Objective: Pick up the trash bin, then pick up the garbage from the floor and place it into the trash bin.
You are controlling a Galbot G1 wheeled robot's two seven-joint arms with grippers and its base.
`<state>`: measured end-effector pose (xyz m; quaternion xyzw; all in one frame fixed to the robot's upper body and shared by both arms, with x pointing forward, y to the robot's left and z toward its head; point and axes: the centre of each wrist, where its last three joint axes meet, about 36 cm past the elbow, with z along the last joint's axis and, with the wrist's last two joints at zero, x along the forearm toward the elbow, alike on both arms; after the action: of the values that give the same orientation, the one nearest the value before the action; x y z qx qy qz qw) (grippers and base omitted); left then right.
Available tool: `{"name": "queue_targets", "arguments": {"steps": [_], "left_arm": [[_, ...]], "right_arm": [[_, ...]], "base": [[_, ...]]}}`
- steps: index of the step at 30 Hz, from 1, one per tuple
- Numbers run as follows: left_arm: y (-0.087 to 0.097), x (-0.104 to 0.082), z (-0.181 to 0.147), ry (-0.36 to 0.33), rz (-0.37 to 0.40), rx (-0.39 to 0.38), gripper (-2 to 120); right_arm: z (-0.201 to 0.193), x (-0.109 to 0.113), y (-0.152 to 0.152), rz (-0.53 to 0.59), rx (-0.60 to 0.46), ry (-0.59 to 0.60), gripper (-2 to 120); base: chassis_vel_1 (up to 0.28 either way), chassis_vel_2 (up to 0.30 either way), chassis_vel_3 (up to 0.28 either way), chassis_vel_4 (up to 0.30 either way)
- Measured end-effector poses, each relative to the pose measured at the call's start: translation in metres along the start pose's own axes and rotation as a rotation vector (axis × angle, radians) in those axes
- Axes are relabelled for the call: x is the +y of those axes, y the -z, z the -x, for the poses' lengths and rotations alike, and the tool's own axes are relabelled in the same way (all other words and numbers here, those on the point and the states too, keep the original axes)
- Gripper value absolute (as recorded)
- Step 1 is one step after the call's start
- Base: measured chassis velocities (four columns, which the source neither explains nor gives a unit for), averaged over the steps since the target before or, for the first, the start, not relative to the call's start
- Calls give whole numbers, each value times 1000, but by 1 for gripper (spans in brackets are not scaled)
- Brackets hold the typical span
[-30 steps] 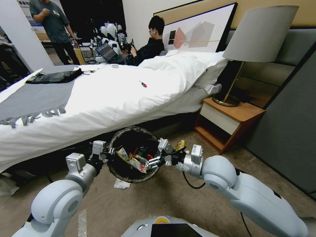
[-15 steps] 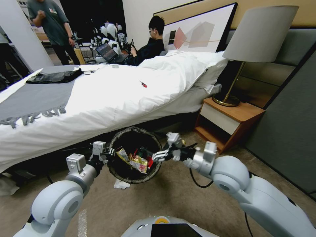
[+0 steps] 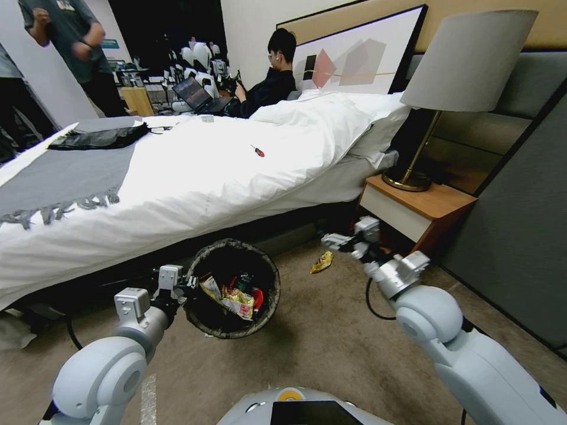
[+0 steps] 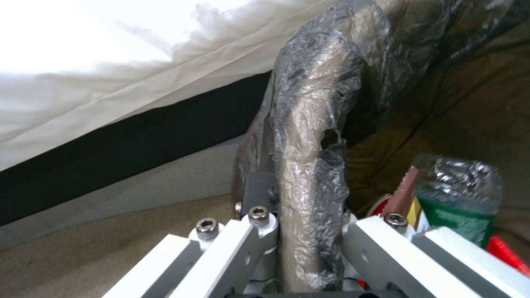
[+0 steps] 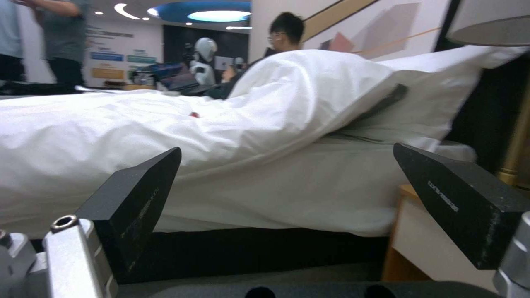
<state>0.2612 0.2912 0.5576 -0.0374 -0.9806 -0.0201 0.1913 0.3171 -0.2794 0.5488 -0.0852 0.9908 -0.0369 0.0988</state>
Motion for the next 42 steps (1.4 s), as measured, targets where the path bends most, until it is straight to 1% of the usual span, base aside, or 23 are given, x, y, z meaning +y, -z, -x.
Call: {"name": "queue_targets", "arguments": {"steps": [2, 3, 6, 7, 9, 10, 13, 16, 22, 30, 42], "left_arm": [[-2, 0, -1, 1, -6, 6, 2], [-2, 0, -1, 1, -6, 6, 2], [-4, 0, -2, 3, -9, 18, 2], [-4, 0, -2, 3, -9, 18, 2], [-4, 1, -2, 7, -7, 18, 2], [-4, 1, -2, 7, -7, 18, 2], [-2, 1, -2, 14, 6, 6, 2], [-2, 1, -1, 12, 10, 4, 2], [-3, 0, -1, 9, 1, 3, 2], [-3, 0, -1, 6, 0, 3, 2], [-2, 0, -1, 2, 1, 0, 2]], "right_arm": [[-17, 0, -5, -20, 7, -69, 100], [-17, 0, -5, -20, 7, -69, 100], [-42, 11, -13, -40, 19, -169, 100], [-42, 11, -13, -40, 19, -169, 100], [-54, 21, -13, -32, 23, -213, 100], [-54, 21, -13, -32, 23, -213, 100], [-67, 35, -9, -20, 33, -263, 100], [-73, 39, -8, -36, 41, -289, 100], [-80, 43, -11, -42, 64, -328, 100], [-80, 53, -13, -33, 50, -343, 100], [-80, 53, -16, -30, 54, -346, 100]], "base": [[0, 0, 0, 0], [0, 0, 0, 0], [0, 0, 0, 0], [0, 0, 0, 0], [0, 0, 0, 0], [0, 0, 0, 0], [0, 0, 0, 0], [0, 0, 0, 0], [0, 0, 0, 0], [0, 0, 0, 0], [-24, 22, 22, -23]]}}
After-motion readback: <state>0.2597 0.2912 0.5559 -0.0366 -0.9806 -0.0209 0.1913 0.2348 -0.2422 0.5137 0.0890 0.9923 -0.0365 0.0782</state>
